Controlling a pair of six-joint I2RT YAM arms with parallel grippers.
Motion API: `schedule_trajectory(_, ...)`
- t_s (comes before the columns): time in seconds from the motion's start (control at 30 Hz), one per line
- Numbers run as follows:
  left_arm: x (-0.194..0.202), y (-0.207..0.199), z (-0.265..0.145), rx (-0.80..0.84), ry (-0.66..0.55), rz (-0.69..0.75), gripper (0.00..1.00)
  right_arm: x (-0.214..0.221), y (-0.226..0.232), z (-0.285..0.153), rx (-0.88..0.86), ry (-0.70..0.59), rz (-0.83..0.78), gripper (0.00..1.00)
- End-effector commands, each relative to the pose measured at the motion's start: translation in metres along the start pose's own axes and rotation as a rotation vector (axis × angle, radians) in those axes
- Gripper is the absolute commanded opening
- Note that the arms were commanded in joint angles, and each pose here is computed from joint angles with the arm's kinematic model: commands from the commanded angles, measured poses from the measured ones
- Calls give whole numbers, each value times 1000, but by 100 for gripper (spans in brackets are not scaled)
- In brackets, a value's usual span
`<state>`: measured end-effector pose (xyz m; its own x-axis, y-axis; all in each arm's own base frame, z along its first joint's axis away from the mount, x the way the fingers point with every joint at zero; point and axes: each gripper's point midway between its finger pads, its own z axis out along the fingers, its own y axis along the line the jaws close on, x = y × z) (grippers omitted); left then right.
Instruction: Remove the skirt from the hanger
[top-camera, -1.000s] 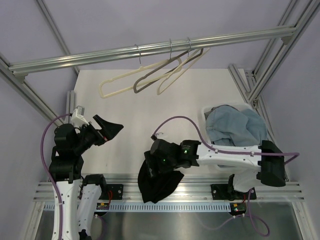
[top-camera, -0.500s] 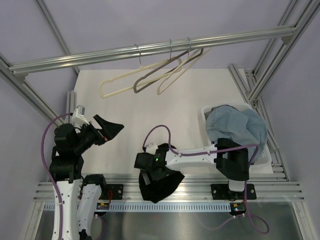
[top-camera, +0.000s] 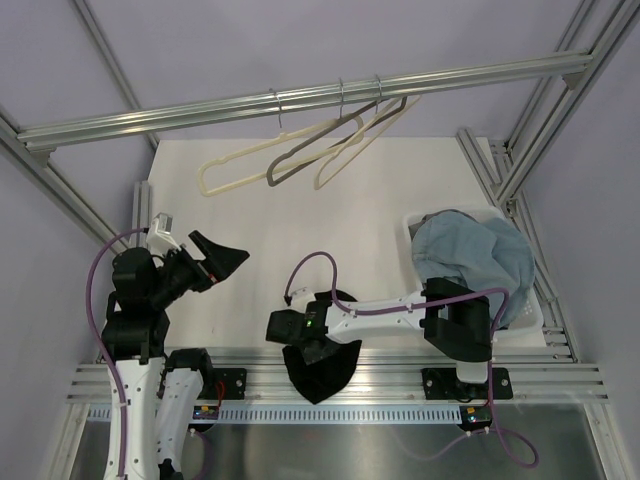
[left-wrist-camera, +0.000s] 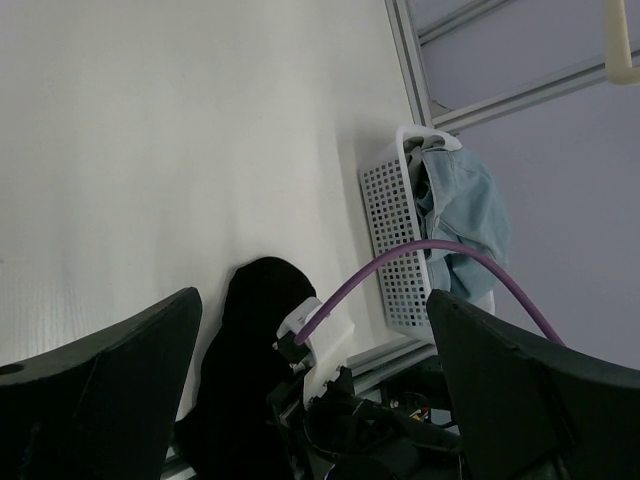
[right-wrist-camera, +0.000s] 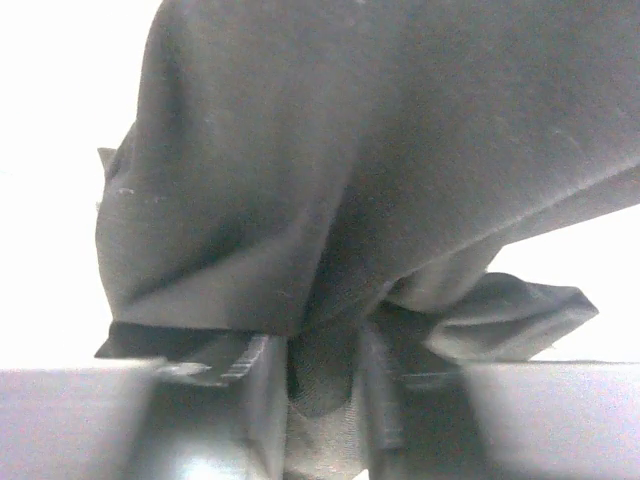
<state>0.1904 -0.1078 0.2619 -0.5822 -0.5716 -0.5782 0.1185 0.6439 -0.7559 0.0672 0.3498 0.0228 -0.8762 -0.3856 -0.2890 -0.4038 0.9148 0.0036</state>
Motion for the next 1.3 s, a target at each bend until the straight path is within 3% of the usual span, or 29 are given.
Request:
schedule_trajectory(0.0,-3,-10,1,55,-10,15,99,-10,-15,-8,61,-65,-6,29)
schedule_trajectory(0.07,-3,-9,4,52,6,13,99,-17,-17,-15,65,-90,-2,15)
schedule_trajectory(0.2,-1,-5,11,43,54,11,99,-40,-33,-42,77,-171,21,0)
schedule_trajectory(0.37,0,-5,12,52,60,14,99,-80,-78,-95,76,-302,110,0)
schedule_trajectory(0.53,4,-2,12,44,72,11,99,-125,-172,-171,119,-492,301,0)
schedule_trajectory(0.67,7,3,14,30,95,13,99,-138,-247,-253,151,-704,450,0)
schedule_trajectory(0.8,7,5,16,20,103,12,99,-126,-311,-295,331,-766,543,0)
schedule_trajectory(1.0,4,2,18,20,121,25,99,-104,-374,-280,503,-697,647,0)
schedule_trajectory(1.13,3,-1,15,20,129,39,99,-76,-387,-222,483,-526,714,5)
schedule_trajectory(1.27,4,-3,15,31,127,39,99,-65,-337,-158,164,-445,795,21)
